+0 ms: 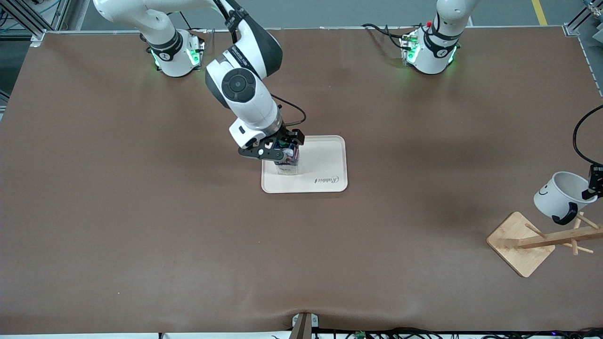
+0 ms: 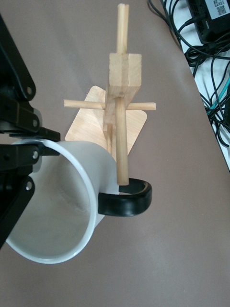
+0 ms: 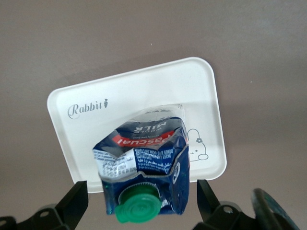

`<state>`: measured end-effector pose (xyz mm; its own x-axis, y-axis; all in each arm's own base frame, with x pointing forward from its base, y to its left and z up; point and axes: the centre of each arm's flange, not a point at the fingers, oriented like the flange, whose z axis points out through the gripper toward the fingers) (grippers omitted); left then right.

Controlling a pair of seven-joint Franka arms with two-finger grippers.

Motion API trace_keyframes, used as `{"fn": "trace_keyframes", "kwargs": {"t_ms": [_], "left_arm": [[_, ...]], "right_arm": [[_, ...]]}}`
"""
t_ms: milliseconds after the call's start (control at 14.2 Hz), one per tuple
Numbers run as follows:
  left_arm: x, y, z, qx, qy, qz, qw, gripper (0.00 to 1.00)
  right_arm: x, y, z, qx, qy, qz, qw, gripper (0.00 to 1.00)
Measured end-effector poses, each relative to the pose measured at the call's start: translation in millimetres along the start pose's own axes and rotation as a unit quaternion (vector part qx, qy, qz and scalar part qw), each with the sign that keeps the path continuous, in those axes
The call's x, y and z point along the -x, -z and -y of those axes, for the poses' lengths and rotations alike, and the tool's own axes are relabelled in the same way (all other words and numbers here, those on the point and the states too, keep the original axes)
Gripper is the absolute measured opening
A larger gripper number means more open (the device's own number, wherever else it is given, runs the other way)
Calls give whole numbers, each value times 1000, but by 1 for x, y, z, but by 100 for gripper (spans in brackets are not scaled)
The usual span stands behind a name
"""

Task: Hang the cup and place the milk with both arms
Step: 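Hang the mug handle on the wooden stand peg with the left gripper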

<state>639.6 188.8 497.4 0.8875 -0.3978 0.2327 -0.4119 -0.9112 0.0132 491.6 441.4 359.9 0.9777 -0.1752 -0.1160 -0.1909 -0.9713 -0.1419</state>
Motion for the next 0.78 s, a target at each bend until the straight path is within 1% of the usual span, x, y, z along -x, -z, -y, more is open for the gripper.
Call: {"fn": "trace_keyframes", "kwargs": {"t_ms": [212, 423, 494, 705, 776], "left_arm": [[6, 1, 12, -3, -6, -3, 1000, 7], [10, -2, 23, 1, -14, -6, 1000, 7], [11, -4, 27, 2, -18, -8, 1000, 7], [17, -12, 44, 8, -24, -15, 1000, 7], [19, -14, 47, 10, -24, -16, 1000, 11]], "right_arm": [[-4, -19, 1, 6, 2, -3, 1000, 100], [-6, -23, 0, 27, 20, -20, 999, 72], [-6, -22, 1, 30, 22, -22, 999, 70], [-7, -20, 0, 36, 21, -19, 999, 70], [-8, -16, -1, 42, 20, -13, 999, 70]]}}
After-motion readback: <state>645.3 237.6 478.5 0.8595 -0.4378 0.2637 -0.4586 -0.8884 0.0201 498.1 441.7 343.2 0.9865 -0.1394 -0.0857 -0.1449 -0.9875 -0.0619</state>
